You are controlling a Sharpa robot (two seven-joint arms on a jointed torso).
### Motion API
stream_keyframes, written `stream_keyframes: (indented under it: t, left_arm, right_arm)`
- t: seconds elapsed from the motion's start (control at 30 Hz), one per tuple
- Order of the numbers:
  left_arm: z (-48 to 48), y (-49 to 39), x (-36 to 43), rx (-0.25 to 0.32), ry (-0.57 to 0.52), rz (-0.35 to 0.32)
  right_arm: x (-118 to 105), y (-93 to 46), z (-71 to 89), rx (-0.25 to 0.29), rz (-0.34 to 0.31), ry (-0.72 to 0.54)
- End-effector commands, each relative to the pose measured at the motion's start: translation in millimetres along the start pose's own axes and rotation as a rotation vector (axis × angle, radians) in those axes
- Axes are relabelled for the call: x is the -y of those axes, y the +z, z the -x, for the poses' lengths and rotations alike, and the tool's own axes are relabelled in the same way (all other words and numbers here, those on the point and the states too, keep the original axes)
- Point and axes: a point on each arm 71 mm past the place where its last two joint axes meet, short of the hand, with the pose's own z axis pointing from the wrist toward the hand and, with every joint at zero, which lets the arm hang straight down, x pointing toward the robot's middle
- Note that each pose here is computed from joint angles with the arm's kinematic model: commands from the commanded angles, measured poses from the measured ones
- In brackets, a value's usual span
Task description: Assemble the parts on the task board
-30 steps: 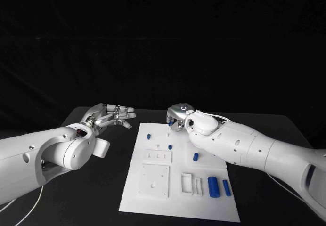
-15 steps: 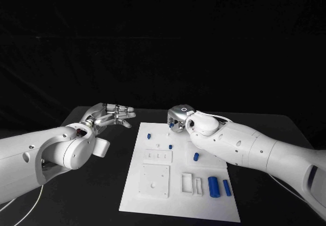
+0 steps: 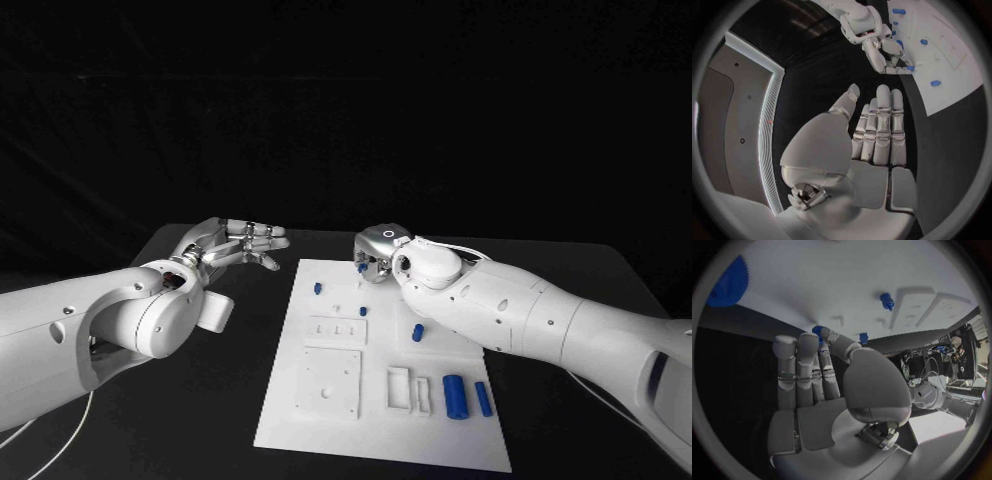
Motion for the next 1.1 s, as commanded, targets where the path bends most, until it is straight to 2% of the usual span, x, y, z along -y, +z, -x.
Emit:
stream_keyframes:
  t: [0.03,0.47,0.87,1.1]
  left_arm:
    - [-2.2,1.0,2.7,-0.015,0.000,-0.010]
    - [-3.6,1.6,3.4,-0.021,0.000,-0.008]
    - [-2.5,1.5,3.6,-0.019,0.000,-0.005]
    - [1.0,0.7,3.3,-0.011,0.002,-0.004]
  right_arm:
    - [-2,0.2,-3.5,-0.019,0.011,-0.017]
    - [3,1.8,-9.8,-0.069,-0.010,-0.021]
    - [2,-0.1,-4.2,0.001,-0.009,0.024]
    - [12,-13.0,5.4,0.058,-0.016,0.041]
